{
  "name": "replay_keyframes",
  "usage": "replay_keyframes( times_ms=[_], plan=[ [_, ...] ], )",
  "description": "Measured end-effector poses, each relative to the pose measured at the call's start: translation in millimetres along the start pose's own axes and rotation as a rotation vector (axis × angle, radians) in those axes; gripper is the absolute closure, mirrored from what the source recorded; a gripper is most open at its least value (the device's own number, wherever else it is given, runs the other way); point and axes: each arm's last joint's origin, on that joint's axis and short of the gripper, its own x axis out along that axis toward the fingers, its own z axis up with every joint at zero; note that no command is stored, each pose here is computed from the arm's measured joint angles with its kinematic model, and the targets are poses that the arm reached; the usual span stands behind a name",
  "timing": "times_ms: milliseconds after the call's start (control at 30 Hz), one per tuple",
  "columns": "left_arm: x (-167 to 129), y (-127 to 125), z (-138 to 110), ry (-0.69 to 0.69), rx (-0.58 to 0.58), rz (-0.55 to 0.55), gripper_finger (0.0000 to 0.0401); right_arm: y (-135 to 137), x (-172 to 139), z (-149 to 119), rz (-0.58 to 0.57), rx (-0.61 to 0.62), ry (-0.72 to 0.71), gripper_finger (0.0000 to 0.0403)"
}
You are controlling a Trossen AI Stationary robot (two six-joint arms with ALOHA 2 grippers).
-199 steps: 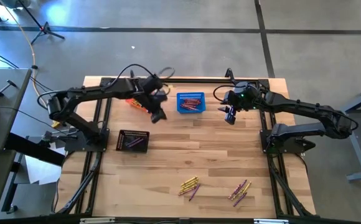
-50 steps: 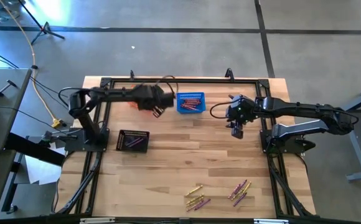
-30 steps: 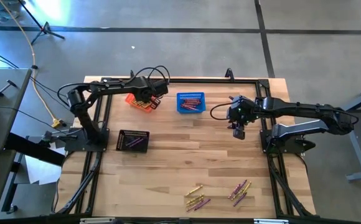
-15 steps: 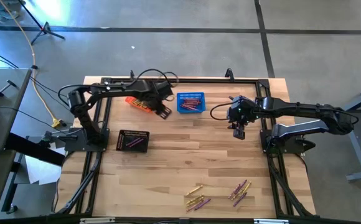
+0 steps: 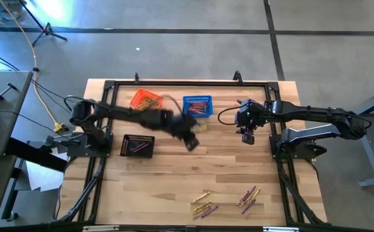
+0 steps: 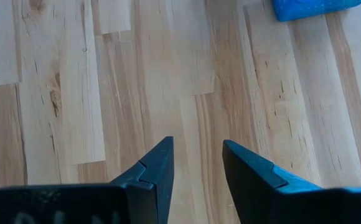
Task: Sort crayons
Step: Put the yellow crayon into the orange bin
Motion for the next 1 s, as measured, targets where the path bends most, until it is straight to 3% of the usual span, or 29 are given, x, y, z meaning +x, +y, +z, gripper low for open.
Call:
replay_keyframes(
  times_ms=[233, 400, 533, 733, 1000],
  plan=[
    [29, -78, -65, -0.004, 0.003, -0.119, 0.0329, 0, 0, 0, 0.0, 0.0, -0.001, 0.0279],
    [58, -103, -116, 0.058, 0.039, -0.117, 0.034, 0, 0, 1, -0.002, -0.002, -0.016, 0.0279],
    [83, -112, -143, 0.118, -0.004, -0.091, 0.0346, 0, 0, 2, -0.003, -0.003, -0.023, 0.0279],
    [105, -139, -149, 0.119, 0.012, -0.125, 0.0347, 0, 1, 2, -0.002, -0.003, -0.02, 0.0279],
    [109, -156, -144, 0.153, 0.067, -0.063, 0.0347, 0, 1, 2, -0.002, -0.003, -0.015, 0.0279]
  ],
)
